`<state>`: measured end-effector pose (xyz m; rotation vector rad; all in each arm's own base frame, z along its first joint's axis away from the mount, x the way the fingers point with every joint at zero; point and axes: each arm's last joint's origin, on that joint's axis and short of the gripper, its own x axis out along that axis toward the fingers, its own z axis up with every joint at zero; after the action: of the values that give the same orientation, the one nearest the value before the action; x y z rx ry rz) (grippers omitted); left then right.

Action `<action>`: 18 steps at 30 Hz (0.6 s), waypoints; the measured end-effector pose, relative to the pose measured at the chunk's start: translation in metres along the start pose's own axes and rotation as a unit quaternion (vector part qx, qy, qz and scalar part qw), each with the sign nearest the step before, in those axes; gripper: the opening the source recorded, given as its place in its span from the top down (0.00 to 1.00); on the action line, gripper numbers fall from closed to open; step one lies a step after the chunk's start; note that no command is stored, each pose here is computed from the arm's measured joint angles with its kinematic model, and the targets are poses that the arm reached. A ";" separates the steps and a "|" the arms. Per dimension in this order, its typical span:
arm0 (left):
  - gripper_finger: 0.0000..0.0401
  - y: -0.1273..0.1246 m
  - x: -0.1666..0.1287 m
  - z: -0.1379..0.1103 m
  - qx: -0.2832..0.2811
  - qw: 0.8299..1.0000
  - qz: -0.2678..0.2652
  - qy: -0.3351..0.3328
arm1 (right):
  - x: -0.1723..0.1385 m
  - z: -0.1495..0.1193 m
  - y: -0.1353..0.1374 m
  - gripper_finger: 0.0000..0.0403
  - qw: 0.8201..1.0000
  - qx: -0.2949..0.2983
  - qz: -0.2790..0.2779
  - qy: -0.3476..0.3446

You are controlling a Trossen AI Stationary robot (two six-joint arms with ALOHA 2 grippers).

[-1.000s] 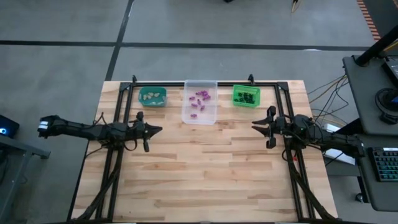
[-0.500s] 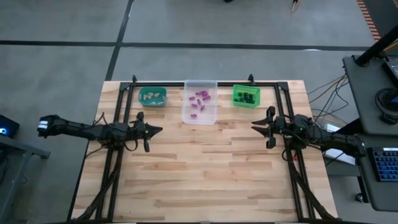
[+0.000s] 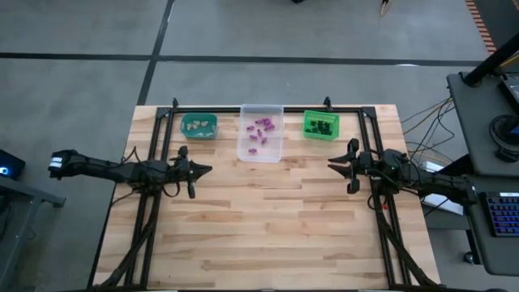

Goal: Sort Halloween decoration
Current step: Return to Home Position

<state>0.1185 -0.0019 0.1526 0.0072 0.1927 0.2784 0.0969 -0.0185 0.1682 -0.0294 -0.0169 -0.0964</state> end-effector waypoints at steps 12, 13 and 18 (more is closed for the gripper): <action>1.00 0.000 0.000 0.000 0.000 1.000 0.000 0.000 | 0.000 0.000 0.000 0.78 1.000 0.000 0.000 0.000; 1.00 0.000 0.000 0.000 0.000 1.000 0.000 0.000 | 0.000 0.000 0.000 0.78 1.000 0.000 0.000 0.000; 1.00 0.000 0.000 0.000 0.000 1.000 0.000 0.000 | 0.000 0.000 0.000 0.81 1.000 0.000 0.000 0.000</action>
<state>0.1185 -0.0019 0.1525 0.0072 0.1929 0.2780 0.0969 -0.0185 0.1683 -0.0299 -0.0177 -0.0968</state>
